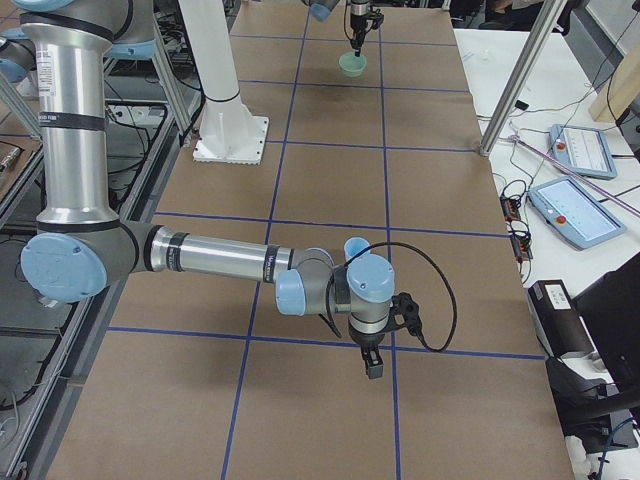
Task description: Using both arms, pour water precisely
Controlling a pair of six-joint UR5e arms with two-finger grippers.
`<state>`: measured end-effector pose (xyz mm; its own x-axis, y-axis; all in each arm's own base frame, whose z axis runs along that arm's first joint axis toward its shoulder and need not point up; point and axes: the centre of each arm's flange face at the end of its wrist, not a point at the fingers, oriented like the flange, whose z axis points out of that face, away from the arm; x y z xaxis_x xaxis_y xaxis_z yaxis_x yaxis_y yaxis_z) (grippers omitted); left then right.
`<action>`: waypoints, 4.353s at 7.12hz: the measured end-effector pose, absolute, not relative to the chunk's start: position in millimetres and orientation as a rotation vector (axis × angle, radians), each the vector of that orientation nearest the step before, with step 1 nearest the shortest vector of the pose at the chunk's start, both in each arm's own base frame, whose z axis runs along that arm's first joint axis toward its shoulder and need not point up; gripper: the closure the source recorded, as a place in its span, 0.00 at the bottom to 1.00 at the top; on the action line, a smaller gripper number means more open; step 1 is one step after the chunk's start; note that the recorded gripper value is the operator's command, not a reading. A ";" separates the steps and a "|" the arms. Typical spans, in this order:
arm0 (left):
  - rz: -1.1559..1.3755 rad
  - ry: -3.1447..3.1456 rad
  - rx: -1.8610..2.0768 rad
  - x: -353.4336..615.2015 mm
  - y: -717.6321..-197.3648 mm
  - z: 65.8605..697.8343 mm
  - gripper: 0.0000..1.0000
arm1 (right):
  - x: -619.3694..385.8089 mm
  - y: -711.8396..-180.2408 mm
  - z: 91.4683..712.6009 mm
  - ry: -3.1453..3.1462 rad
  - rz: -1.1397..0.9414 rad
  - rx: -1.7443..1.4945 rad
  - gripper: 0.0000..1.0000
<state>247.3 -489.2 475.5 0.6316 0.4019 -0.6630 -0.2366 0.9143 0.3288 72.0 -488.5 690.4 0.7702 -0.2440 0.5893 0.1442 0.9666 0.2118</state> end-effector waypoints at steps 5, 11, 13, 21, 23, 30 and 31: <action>0.446 0.851 0.237 208.7 -519.1 567.7 0.87 | 71.9 -489.0 689.1 -0.660 -0.212 0.161 0.00; 0.390 0.862 0.295 167.0 -534.7 560.1 0.01 | 71.0 -489.5 690.9 -0.672 -0.207 0.155 0.00; 0.265 0.858 0.323 92.5 -551.1 553.2 0.00 | 70.1 -488.0 696.1 -0.686 -0.203 0.144 0.00; 0.063 0.731 0.054 -69.2 -505.0 644.0 0.00 | 70.2 -486.7 702.5 -0.685 -0.200 0.133 0.00; 0.058 0.729 0.045 -69.6 -500.5 651.2 0.00 | 70.3 -487.5 703.6 -0.684 -0.199 0.131 0.00; 0.065 0.728 0.021 -66.0 -484.1 664.6 0.00 | 70.3 -487.6 704.4 -0.684 -0.200 0.135 0.00; 0.065 0.728 0.019 -66.0 -481.0 665.6 0.00 | 69.8 -486.3 708.5 -0.685 -0.198 0.127 0.00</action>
